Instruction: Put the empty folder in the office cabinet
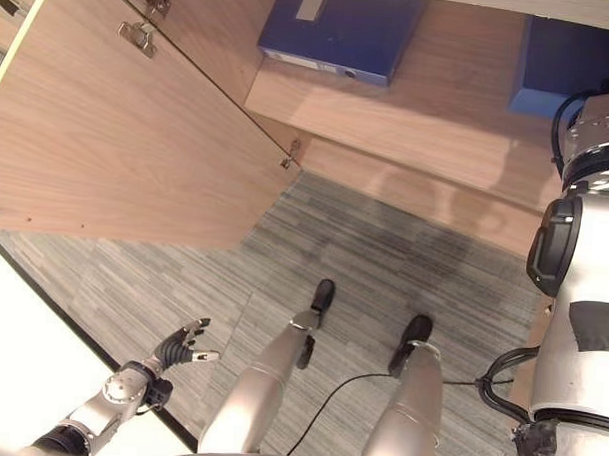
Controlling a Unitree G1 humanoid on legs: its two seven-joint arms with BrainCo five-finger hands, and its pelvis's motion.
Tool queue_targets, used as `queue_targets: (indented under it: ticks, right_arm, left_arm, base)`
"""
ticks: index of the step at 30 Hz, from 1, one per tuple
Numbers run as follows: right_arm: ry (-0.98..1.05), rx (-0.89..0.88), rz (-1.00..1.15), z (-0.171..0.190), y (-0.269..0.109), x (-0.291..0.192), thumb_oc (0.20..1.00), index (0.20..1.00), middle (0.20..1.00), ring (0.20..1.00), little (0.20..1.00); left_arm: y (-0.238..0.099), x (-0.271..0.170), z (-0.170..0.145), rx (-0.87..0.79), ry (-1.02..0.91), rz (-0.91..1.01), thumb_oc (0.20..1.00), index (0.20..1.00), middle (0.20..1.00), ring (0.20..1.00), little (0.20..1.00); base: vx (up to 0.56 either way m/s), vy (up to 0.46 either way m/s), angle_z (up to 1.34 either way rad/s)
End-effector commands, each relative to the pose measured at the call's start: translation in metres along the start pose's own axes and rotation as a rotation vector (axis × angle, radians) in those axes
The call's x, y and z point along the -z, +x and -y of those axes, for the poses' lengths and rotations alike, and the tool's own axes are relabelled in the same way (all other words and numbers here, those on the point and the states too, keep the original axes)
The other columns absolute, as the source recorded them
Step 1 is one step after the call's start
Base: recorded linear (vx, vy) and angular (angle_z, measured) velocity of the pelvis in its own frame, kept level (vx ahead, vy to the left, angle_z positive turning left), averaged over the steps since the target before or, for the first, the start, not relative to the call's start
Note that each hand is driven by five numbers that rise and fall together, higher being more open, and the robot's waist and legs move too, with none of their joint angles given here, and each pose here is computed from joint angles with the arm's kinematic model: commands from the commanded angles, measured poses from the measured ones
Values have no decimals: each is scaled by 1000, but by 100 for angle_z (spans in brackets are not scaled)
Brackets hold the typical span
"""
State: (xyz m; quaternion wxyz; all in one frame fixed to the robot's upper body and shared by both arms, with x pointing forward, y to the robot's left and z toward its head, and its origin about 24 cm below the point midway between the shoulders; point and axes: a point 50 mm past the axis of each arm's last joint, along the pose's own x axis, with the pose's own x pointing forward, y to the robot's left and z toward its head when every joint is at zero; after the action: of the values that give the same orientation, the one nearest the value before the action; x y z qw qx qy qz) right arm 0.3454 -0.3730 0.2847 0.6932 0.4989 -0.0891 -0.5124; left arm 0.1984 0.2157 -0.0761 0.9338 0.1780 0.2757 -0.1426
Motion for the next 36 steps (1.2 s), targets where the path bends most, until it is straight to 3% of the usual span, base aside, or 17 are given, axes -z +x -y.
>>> queue_targets:
  ticks: [1, 5, 6, 7, 19, 36]
  right_arm:
    - [39, -48, 156, -7, -1, -44, 200, 200, 200, 200, 200]
    - [55, -36, 143, -5, 1, -37, 200, 200, 200, 200, 200]
    - [55, -36, 143, -5, 1, -37, 282, 282, 282, 282, 282]
    - [63, -42, 138, -6, 0, -34, 1000, 1000, 1000, 1000, 1000]
    - [140, -35, 104, -2, 2, -28, 1000, 1000, 1000, 1000, 1000]
    - [-5, -56, 118, 1, 6, -18, 1000, 1000, 1000, 1000, 1000]
  left_arm:
    - [0, 4, -6, -28, 13, -17, 1000, 1000, 1000, 1000, 1000]
    - [3, 0, -2, -25, -2, -4, 1000, 1000, 1000, 1000, 1000]
    - [3, 0, -3, -25, -2, -4, 1000, 1000, 1000, 1000, 1000]
    - [4, -1, -2, -26, -8, 0, 1000, 1000, 1000, 1000, 1000]
    - [8, -4, 1, -25, -22, 2, 1000, 1000, 1000, 1000, 1000]
    - [9, -5, 1, -40, -63, 9, 1000, 1000, 1000, 1000, 1000]
  base:
    - [0, 0, 0]
    - [0, 0, 0]
    - [0, 0, 0]
    - [0, 0, 0]
    - [0, 0, 0]
    - [0, 0, 0]
